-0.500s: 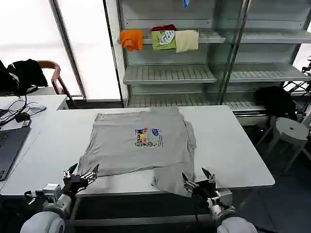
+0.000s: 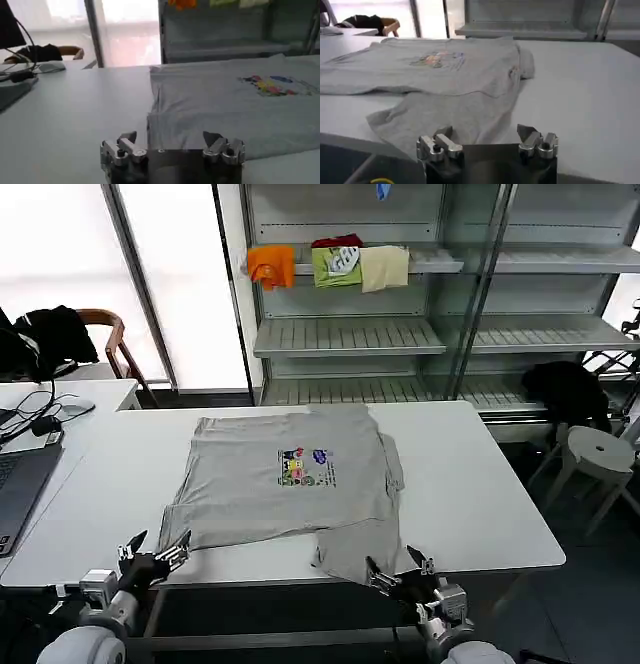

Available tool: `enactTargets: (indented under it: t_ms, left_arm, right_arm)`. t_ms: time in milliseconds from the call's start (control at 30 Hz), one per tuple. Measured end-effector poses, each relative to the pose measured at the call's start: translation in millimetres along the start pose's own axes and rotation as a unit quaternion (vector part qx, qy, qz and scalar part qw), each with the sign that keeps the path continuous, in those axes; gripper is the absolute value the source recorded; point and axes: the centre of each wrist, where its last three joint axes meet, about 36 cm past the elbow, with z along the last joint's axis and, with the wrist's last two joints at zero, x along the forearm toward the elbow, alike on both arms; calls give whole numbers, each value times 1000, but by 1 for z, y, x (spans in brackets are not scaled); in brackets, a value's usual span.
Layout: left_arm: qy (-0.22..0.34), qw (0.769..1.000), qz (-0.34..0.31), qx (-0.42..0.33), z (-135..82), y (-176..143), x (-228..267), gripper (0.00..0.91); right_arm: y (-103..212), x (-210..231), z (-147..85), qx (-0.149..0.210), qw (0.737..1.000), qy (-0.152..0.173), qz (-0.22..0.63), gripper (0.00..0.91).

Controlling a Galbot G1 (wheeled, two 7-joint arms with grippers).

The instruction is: Fold and organize the clothes.

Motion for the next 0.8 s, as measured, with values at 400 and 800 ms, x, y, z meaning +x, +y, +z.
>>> enactTargets:
  t_ms: [400,800]
  left_arm:
    - [13,1000,3,14,13,6,3,222]
    - [15,999,25,22,17,0,4,10]
  right_arm:
    - [2,-3,5,0,1000,8,-15,0]
    - [4,-2,1,-19,1000,-2,-17,0]
